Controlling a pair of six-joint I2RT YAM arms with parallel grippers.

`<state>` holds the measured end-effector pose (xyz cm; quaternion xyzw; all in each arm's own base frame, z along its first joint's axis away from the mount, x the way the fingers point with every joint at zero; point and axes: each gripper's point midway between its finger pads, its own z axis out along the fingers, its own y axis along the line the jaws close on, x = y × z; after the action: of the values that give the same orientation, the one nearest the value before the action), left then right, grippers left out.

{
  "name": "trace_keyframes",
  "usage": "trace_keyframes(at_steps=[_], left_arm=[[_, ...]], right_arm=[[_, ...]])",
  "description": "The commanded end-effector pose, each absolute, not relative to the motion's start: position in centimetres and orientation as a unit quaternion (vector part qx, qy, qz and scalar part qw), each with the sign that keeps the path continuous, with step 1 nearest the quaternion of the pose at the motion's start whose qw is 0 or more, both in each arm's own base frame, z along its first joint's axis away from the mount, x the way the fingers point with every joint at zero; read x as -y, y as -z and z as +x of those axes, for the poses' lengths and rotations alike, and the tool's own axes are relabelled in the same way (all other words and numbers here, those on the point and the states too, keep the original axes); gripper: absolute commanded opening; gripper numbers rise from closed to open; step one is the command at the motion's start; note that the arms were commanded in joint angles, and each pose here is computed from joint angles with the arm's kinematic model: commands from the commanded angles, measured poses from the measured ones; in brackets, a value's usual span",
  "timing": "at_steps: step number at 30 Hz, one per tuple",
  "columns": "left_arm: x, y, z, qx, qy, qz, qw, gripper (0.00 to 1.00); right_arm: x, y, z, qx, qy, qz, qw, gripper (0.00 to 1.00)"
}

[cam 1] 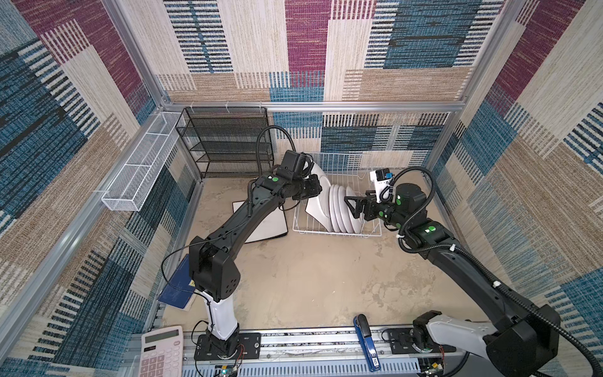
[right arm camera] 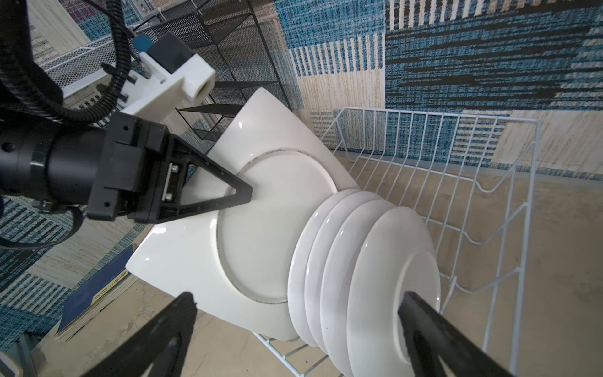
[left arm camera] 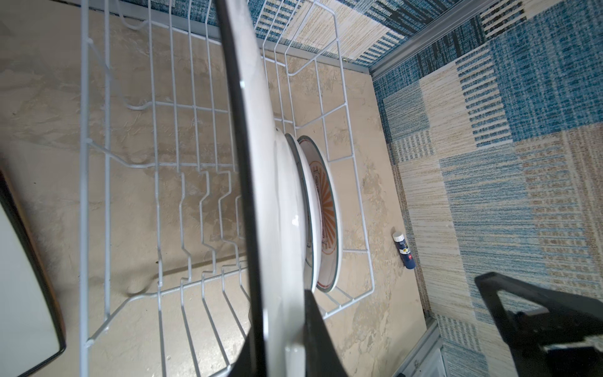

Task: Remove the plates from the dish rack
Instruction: 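Close the left gripper on the white square plate's rim, then lift the plate toward the right gripper while the right gripper reaches to it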

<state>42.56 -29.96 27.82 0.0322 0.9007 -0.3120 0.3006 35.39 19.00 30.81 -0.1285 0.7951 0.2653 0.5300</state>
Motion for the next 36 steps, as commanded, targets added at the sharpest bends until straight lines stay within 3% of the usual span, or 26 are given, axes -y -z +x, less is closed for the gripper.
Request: trace_keyframes(at_steps=[1,13,28,36], left_arm=[[29.8,-31.1,43.4,-0.877,0.316,0.054,0.359,0.0],[29.1,-33.6,42.9,-0.866,0.313,0.069,0.383,0.0],[25.4,-37.6,42.5,-0.853,0.241,0.095,0.452,0.0],[24.4,-41.2,40.8,-0.793,0.186,0.211,0.54,0.0]], right_arm=[[-18.9,-32.2,35.8,-0.779,-0.269,-0.122,0.553,0.99],[-19.2,-33.0,35.9,-0.772,-0.278,-0.121,0.559,0.99],[-20.5,-33.2,36.9,-0.782,-0.308,-0.111,0.53,0.99],[-20.9,-33.0,37.6,-0.801,-0.339,-0.085,0.487,0.99]])
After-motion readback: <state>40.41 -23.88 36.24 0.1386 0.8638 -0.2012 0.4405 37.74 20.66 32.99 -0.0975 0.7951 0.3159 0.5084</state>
